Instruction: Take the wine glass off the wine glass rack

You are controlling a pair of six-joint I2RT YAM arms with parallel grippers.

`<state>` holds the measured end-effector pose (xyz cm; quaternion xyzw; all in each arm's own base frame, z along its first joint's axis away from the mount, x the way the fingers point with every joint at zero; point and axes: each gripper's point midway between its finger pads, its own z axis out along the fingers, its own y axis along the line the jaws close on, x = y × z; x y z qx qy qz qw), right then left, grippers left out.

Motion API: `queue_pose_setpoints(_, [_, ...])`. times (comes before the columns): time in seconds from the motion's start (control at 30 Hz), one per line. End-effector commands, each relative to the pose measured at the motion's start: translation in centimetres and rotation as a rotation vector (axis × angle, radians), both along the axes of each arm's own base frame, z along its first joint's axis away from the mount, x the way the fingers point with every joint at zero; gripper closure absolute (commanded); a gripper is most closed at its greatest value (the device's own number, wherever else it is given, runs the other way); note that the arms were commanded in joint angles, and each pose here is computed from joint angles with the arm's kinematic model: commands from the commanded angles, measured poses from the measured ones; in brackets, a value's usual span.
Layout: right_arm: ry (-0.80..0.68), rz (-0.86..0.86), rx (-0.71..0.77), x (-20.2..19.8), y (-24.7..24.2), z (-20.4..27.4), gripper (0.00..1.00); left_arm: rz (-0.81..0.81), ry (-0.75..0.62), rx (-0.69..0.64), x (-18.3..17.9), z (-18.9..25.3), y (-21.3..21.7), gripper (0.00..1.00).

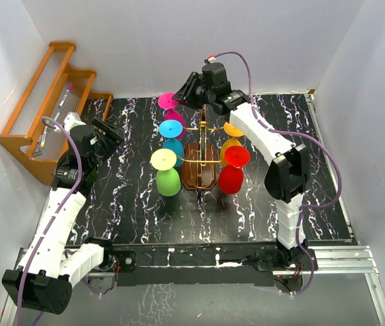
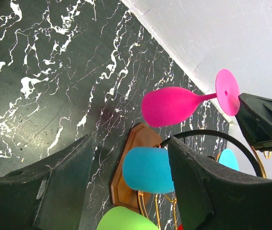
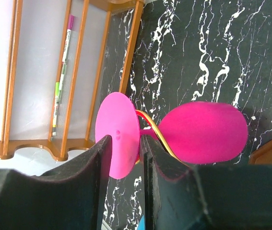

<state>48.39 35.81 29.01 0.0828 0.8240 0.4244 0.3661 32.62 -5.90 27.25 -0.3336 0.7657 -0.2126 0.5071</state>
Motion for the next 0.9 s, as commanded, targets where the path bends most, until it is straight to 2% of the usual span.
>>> queue_pose_setpoints(0.0, [-0.103,0.016,0.069,-0.5,0.3,4.8,0.69,0.003,-0.008,0.002,-0.4,0.1,0.1,0.39])
queue_pose_setpoints(0.17, [-0.115,0.006,0.083,-0.5,0.1,5.3,0.77,0.004,-0.008,0.002,-0.5,0.1,0.1,0.39])
queue_pose_setpoints(0.33, [-0.13,0.007,0.096,-0.6,0.1,6.0,0.78,-0.003,-0.003,-0.001,-0.4,-0.1,0.0,0.39])
queue_pose_setpoints(0.53, [-0.135,-0.005,0.104,-0.7,-0.1,6.2,0.92,-0.008,-0.002,-0.004,-0.4,0.0,-0.1,0.39])
queue_pose_setpoints(0.7, [-0.147,-0.021,0.121,-0.9,-0.5,6.4,0.92,-0.012,-0.002,-0.007,-0.4,0.0,-0.2,0.39])
queue_pose_setpoints(0.87, [-0.164,-0.045,0.204,-1.2,-1.1,7.3,0.92,-0.018,-0.002,-0.011,-0.4,0.1,-0.4,0.39])
